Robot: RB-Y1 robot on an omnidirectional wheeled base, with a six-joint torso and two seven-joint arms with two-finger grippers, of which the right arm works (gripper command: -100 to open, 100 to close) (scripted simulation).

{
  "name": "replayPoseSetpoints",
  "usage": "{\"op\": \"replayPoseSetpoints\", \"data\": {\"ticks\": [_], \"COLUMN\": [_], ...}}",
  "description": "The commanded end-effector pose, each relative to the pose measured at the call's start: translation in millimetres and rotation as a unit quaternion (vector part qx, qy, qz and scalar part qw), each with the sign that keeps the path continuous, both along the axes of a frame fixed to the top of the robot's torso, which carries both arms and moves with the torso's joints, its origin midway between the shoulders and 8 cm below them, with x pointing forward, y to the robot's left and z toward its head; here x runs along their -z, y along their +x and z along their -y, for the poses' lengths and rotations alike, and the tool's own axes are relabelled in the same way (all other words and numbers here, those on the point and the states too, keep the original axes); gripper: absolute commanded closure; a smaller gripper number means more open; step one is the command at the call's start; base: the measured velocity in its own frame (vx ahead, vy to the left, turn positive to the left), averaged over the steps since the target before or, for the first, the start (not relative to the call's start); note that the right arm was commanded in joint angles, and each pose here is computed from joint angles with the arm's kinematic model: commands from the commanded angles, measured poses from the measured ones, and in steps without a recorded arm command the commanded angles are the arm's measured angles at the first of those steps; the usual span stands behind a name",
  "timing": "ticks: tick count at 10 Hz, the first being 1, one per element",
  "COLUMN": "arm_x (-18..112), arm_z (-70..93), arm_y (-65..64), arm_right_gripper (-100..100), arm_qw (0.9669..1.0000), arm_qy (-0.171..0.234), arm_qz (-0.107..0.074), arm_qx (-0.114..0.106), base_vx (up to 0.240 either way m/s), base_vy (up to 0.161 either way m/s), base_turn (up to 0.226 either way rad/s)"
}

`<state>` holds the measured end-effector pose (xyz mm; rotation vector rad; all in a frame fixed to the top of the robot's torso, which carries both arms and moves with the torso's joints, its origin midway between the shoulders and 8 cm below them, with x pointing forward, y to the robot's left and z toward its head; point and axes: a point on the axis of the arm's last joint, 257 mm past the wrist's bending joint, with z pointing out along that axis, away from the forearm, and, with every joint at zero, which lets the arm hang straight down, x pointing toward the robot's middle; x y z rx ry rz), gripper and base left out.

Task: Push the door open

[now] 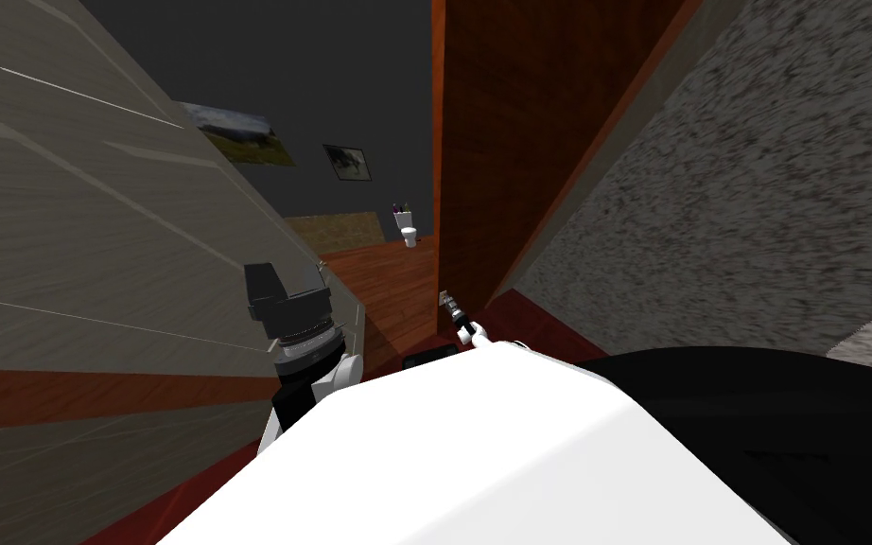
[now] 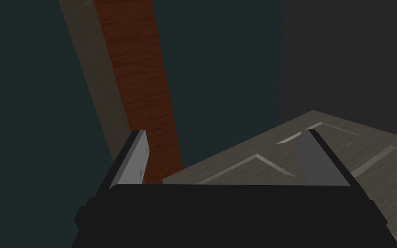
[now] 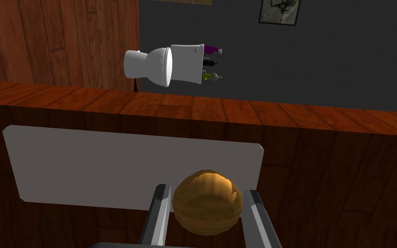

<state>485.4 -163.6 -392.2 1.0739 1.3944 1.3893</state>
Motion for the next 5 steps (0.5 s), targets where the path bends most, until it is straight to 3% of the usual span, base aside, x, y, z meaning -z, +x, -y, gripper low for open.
{"op": "replayPoseSetpoints", "data": {"ticks": [1, 2, 3, 5], "arm_x": [-1.0, -1.0, 0.9, 0.7], "arm_z": [0.0, 0.0, 11.5, 21.4], "arm_y": [0.3, 0.3, 0.8, 2.1], "arm_right_gripper": [100, 100, 100, 100], "arm_qw": [1.0, 1.0, 0.9999, 0.9998], "arm_qy": [0.001, 0.001, -0.004, -0.006], "arm_qz": [0.001, 0.001, -0.001, 0.0], "arm_qx": [0.0, 0.0, 0.01, 0.02], "base_vx": [-0.005, 0.0, 0.091, 0.163], "base_vy": [-0.001, 0.0, 0.048, 0.08], "base_turn": [-0.003, 0.0, -0.014, -0.034]}}
